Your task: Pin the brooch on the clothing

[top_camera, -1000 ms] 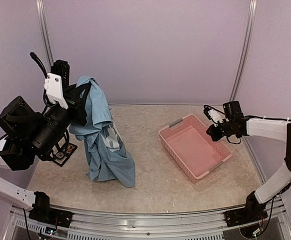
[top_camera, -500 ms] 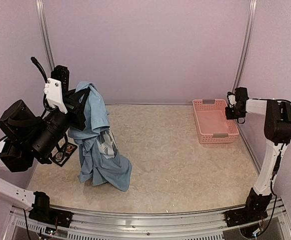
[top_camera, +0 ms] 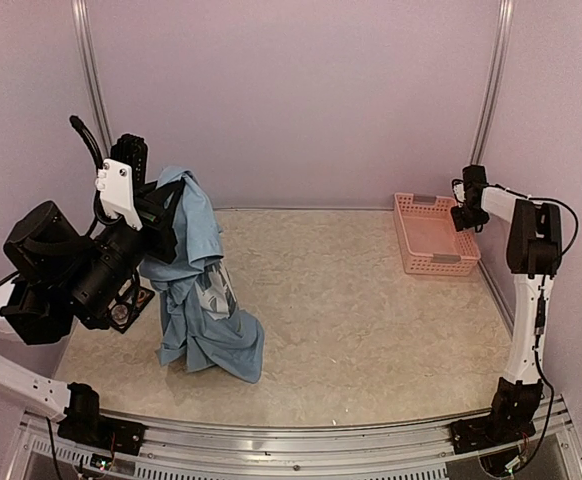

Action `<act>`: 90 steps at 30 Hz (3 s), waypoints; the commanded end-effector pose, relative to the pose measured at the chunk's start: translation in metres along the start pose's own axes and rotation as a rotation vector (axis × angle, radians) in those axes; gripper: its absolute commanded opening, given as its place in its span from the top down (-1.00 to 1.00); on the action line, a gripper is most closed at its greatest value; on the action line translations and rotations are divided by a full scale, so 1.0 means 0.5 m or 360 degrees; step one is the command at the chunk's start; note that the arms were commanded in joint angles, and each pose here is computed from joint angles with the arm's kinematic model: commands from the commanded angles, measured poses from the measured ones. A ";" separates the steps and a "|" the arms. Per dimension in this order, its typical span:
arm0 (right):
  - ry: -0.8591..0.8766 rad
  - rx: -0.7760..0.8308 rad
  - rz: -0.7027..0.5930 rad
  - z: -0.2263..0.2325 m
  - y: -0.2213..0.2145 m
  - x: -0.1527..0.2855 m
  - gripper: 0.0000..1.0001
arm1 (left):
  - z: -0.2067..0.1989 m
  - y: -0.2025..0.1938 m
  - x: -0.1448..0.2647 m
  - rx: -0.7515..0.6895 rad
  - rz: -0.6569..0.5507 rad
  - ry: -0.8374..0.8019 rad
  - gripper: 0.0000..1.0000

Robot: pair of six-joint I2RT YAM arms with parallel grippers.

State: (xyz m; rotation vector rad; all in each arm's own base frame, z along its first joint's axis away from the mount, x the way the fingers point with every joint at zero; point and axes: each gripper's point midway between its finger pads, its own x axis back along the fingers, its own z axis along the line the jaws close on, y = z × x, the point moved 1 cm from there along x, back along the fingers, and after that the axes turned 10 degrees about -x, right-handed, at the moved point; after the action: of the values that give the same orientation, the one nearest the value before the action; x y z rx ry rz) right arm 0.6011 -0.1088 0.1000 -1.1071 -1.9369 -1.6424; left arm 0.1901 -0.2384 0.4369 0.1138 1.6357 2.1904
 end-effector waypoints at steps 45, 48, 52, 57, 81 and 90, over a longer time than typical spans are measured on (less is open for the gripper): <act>0.0234 0.0044 -0.0083 0.211 -0.047 0.063 0.62 | -0.040 0.005 -0.024 0.0031 -0.0010 -0.0085 1.00; 0.0187 -0.0053 -0.0090 0.204 -0.035 0.053 0.62 | -0.044 0.003 -0.026 0.0026 -0.0005 -0.0089 1.00; 0.0154 -0.0150 -0.0087 0.206 -0.032 0.030 0.61 | -0.048 0.003 -0.029 0.0018 0.0000 -0.0092 1.00; 0.0153 -0.0185 -0.0055 0.211 -0.029 0.017 0.52 | -0.049 0.002 -0.027 0.0033 0.0000 -0.0105 1.00; 0.0994 0.0131 -0.0577 0.353 -0.072 0.663 0.00 | -0.114 -0.169 -0.277 0.0204 0.0213 -0.0315 0.70; 0.1374 0.0674 -0.0450 0.577 -0.331 0.783 0.15 | -0.004 -0.427 -0.329 0.0347 0.0714 0.0005 -0.87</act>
State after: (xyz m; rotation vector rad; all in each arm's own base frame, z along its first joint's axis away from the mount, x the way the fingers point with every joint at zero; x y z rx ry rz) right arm 0.3442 0.2398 0.2221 -0.0629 -1.7670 -1.5623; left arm 0.3931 -0.2902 0.2590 0.6375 1.7856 2.3779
